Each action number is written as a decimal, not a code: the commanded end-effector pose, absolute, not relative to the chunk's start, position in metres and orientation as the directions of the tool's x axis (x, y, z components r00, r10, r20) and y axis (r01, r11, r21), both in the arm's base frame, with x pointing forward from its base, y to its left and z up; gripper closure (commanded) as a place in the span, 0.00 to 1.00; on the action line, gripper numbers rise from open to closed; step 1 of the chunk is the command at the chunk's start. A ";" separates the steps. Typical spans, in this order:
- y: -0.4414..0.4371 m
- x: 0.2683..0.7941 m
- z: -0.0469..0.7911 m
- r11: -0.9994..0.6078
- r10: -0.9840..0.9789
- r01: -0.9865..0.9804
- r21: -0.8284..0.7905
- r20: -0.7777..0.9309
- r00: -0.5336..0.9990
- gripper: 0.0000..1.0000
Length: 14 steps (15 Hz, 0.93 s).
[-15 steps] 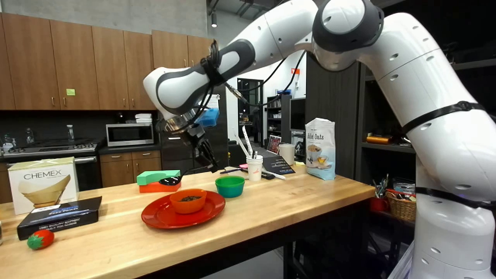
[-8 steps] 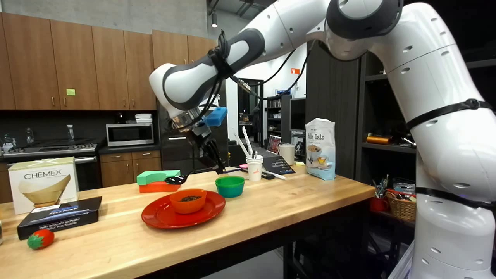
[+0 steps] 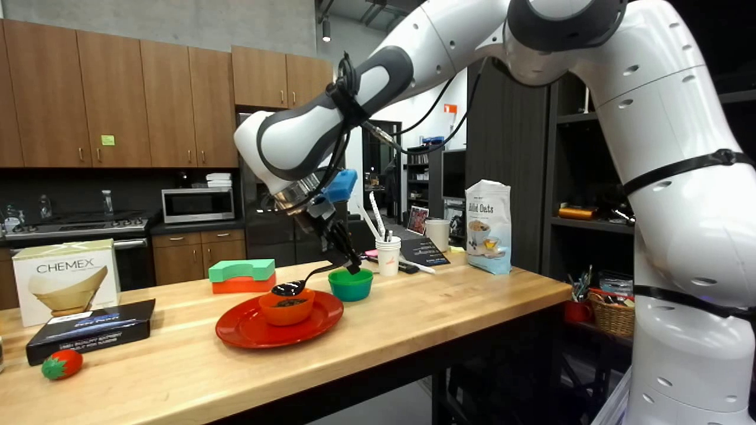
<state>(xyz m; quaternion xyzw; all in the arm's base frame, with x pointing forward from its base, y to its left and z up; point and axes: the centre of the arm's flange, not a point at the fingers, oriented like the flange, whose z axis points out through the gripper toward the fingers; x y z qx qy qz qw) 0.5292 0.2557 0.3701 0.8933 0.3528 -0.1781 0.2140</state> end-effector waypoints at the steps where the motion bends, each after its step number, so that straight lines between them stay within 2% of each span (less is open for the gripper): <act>1: 0.246 0.521 0.365 -0.625 0.538 0.723 0.295 -0.508 0.673 0.94; 14: 0.252 0.534 0.332 -0.308 0.611 0.815 0.492 -0.554 0.565 0.94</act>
